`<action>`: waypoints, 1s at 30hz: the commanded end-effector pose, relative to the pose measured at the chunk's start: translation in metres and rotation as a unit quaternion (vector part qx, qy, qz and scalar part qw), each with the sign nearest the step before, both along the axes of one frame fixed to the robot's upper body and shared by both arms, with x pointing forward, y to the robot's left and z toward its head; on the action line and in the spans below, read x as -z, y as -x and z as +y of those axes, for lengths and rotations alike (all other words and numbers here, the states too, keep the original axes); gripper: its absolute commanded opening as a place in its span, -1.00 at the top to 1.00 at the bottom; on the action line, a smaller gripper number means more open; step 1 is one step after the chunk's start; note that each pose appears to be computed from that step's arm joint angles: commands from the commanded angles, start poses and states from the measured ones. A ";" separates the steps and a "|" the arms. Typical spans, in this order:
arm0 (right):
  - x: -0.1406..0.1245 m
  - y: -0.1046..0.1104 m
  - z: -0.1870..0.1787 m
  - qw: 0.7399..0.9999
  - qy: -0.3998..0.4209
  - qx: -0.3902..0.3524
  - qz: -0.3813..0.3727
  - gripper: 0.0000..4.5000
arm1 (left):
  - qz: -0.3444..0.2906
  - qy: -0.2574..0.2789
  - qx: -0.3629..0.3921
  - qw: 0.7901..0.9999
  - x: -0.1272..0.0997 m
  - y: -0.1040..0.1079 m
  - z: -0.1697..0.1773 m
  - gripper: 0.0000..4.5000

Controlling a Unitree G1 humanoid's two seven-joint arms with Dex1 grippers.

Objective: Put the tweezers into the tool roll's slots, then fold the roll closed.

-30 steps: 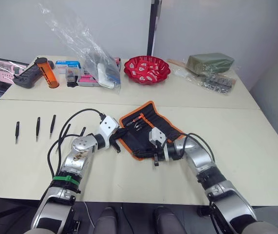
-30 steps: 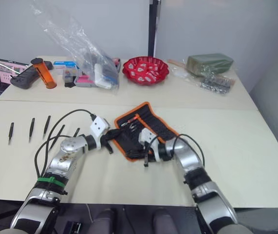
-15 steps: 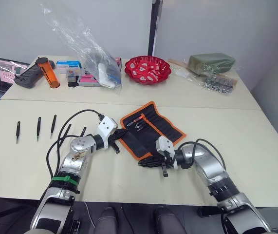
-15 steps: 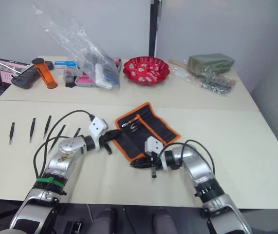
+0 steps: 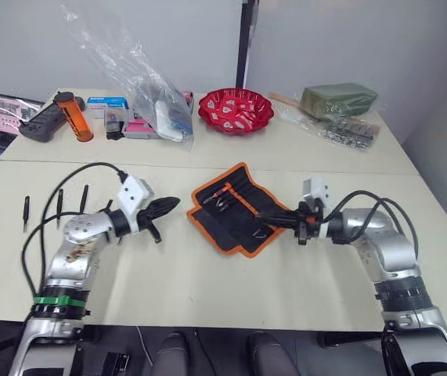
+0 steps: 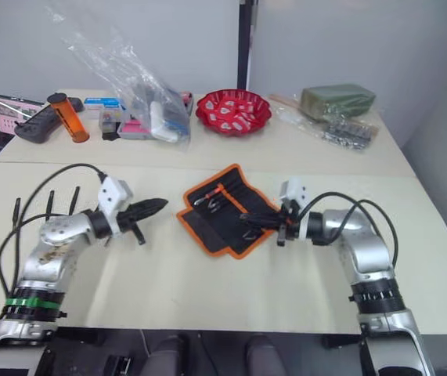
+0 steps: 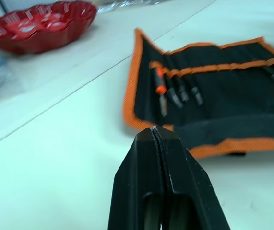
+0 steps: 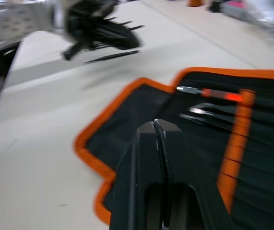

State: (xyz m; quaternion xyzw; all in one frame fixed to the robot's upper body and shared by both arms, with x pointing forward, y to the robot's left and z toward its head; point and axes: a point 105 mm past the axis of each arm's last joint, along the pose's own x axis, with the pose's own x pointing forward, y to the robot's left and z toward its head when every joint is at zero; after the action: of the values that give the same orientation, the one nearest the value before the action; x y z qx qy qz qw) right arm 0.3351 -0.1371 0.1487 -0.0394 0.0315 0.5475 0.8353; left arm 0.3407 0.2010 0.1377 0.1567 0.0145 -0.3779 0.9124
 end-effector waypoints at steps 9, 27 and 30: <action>-0.007 -0.026 -0.102 0.985 -0.015 0.169 -0.031 -0.12 | -0.081 0.056 -0.211 0.973 -0.041 0.073 0.134 -0.70; 0.009 -0.034 -0.150 0.957 -0.065 0.282 -0.004 -0.99 | -0.087 0.108 -0.416 0.899 -0.015 0.175 0.204 -1.00; 0.001 -0.041 -0.144 0.958 -0.082 0.275 -0.005 -0.99 | -0.085 0.106 -0.424 0.896 -0.015 0.182 0.205 -1.00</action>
State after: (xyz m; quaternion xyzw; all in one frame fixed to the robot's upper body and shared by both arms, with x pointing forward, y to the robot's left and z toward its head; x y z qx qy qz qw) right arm 0.3723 -0.2800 0.1310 0.0359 0.0238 0.2981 0.9536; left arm 0.1651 0.4048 0.1373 0.0526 -0.0150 0.0507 0.9972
